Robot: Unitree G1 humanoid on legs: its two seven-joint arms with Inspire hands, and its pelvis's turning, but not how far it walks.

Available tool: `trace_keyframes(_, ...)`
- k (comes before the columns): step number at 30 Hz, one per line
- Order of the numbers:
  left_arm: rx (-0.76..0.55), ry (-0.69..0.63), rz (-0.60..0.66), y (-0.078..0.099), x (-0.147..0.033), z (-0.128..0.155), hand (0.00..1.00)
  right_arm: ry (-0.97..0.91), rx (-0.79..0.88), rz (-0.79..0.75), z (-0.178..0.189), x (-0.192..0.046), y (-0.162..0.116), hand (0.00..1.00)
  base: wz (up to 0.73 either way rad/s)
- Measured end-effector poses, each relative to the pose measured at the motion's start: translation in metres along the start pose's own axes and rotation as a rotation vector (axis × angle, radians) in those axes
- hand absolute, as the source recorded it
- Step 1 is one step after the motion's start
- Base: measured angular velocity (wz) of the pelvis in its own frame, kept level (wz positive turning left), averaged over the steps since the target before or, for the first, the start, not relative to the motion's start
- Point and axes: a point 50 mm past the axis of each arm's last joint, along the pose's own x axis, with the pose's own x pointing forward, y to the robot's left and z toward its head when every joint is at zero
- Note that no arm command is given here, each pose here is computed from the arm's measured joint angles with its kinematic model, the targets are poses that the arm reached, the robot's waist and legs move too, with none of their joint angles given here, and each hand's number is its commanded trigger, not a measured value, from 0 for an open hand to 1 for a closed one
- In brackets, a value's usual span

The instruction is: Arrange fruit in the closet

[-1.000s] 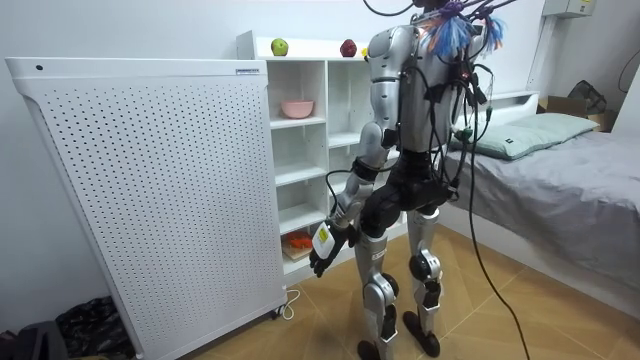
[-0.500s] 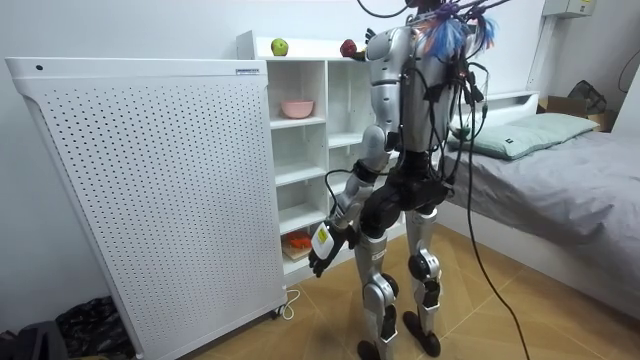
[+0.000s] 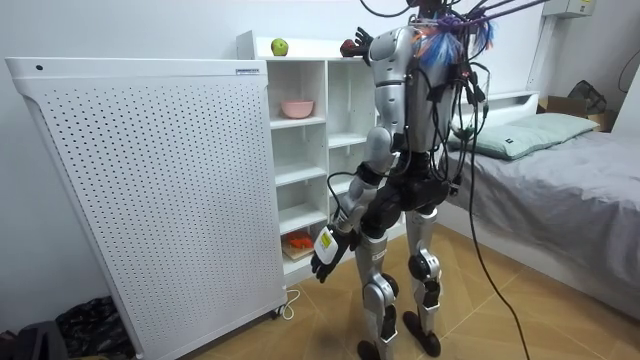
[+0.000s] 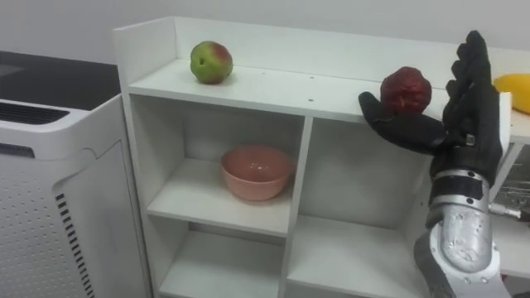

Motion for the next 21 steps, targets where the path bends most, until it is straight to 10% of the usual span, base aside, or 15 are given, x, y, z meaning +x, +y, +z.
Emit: trace_keyframes(21, 0.102, 0.082, -0.013, 0.005, -0.003, -0.016, 0.00, 0.046, -0.154, 0.109, -0.012, 0.012, -0.003, 0.00, 0.02)
